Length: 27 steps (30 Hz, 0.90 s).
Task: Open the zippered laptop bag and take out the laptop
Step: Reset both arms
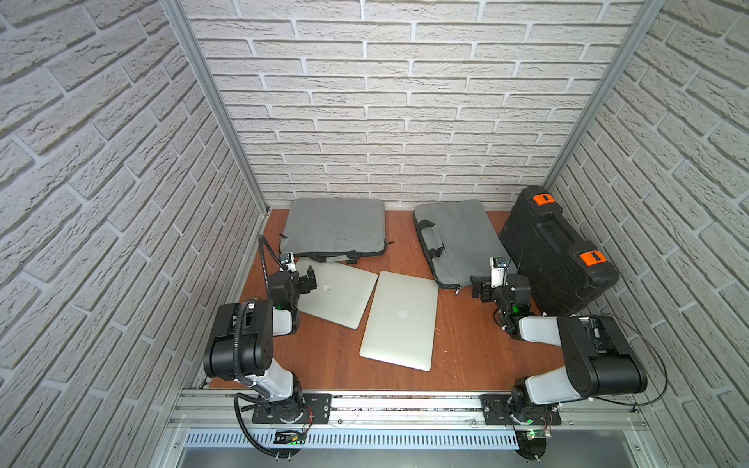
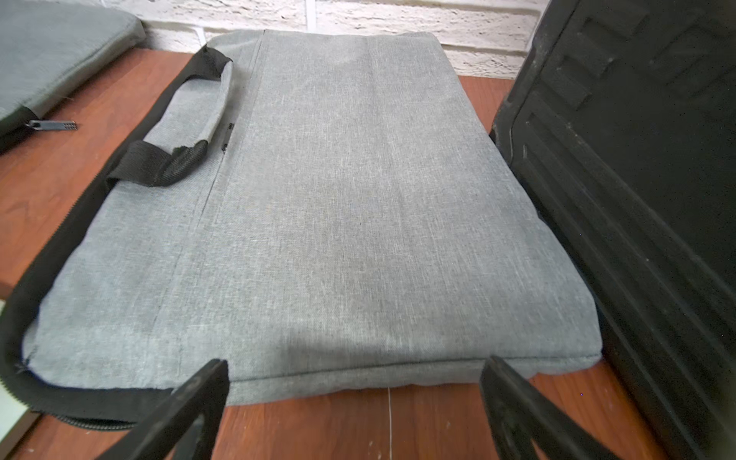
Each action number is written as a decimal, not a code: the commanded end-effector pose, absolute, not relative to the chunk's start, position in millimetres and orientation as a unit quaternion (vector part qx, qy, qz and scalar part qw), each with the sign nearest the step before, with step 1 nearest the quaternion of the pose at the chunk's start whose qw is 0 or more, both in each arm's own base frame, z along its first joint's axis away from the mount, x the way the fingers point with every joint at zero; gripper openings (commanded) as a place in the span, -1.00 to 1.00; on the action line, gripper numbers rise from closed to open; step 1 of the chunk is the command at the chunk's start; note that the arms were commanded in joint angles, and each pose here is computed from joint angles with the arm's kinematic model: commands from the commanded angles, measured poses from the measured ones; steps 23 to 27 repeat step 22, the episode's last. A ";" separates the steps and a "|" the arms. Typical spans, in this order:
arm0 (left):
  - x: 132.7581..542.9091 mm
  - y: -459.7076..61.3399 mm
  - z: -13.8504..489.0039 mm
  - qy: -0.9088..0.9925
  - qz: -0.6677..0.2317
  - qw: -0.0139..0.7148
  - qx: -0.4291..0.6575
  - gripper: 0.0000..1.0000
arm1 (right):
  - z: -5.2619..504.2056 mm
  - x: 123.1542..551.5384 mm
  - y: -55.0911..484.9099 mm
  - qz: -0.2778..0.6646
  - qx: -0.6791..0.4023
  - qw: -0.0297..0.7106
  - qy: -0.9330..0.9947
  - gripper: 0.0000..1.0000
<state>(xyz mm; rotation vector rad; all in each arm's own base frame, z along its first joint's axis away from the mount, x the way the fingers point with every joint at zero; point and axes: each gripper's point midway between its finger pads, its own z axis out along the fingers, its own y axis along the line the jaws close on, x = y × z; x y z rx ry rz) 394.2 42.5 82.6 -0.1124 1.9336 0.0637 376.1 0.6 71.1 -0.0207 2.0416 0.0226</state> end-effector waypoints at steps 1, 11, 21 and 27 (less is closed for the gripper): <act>395.8 42.2 90.2 0.816 0.029 0.576 -0.038 0.97 | 94.7 388.7 8.9 0.031 -0.013 0.556 0.830 0.99; 397.4 37.4 89.1 0.819 0.043 0.571 -0.028 0.97 | 94.6 388.6 8.9 0.028 -0.014 0.557 0.830 0.99; 397.6 36.2 89.5 0.819 0.048 0.571 -0.026 0.97 | 94.4 388.6 9.4 0.028 -0.015 0.556 0.831 0.99; 397.6 36.2 89.8 0.819 0.048 0.571 -0.026 0.97 | 94.3 388.5 9.9 0.028 -0.015 0.556 0.831 0.99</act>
